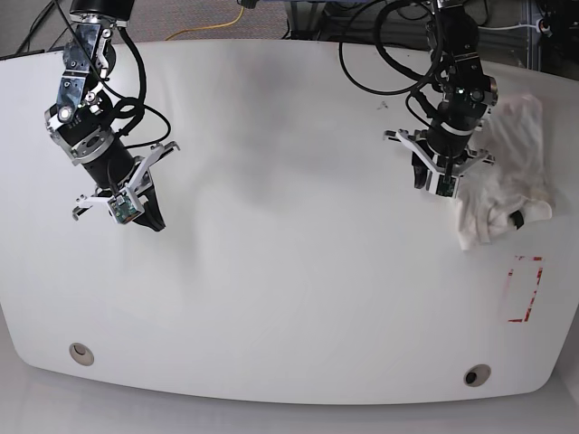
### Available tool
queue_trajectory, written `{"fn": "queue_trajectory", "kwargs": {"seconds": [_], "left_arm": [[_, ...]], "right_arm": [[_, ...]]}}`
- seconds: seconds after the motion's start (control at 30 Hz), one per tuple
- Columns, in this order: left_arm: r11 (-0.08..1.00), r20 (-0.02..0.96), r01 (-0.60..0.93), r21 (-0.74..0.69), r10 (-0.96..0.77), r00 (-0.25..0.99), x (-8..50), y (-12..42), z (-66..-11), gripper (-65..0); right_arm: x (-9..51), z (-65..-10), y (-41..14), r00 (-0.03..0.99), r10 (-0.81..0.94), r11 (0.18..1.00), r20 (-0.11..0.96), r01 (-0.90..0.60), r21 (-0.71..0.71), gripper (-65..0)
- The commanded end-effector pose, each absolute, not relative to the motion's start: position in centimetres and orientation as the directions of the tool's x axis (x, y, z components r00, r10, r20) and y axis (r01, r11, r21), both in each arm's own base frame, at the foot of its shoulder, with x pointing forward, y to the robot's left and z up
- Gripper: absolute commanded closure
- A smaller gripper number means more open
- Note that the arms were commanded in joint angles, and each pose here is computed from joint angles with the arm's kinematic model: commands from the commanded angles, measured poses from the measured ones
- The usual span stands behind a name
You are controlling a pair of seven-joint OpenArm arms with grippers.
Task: Layout the t-shirt on the table in an organized manner, then fold the t-shirt properly
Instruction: 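Grasp the folded white shirt with the left gripper and drag it aside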
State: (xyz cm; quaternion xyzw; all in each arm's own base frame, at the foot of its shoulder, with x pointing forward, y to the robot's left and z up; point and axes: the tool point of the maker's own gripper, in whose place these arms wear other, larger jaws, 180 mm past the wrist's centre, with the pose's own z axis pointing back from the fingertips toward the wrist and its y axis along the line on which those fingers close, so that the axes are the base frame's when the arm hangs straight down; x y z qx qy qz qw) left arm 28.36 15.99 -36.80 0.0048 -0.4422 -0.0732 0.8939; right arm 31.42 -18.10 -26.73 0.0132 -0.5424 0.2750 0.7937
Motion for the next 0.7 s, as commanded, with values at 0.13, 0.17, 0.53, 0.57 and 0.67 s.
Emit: {"fn": "queue_trajectory", "kwargs": {"seconds": [0.13,0.17,0.53,0.57,0.67], "left_arm": [[0.998,0.733,0.025,0.063,-0.064,0.677,26.6,19.6,-40.1,-7.5],[0.998,0.727,0.010,0.067,-0.056,0.684,26.4,20.3,-40.4,-7.5],[0.975,0.691,-0.097,0.201,-0.071,0.719,23.6,29.4,-39.6,-7.5],[0.973,0.679,-0.087,0.214,-0.084,0.729,22.9,30.2,-39.6,-7.5],[0.969,0.653,-0.071,0.238,-0.106,0.750,21.3,32.1,-39.5,-7.5]], "right_arm": [[31.3,-25.7,-17.9,0.221,0.416,0.845,0.882,-0.453,-0.285,-0.8],[31.3,-25.6,-17.9,0.220,0.416,0.845,0.882,-0.453,-0.285,-0.8],[31.0,-26.0,-18.0,0.232,0.415,0.846,0.880,-0.455,-0.279,-0.8],[30.9,-26.1,-17.9,0.234,0.414,0.846,0.880,-0.456,-0.277,-0.8],[30.9,-26.1,-17.9,0.234,0.415,0.845,0.879,-0.456,-0.278,-0.8]]}}
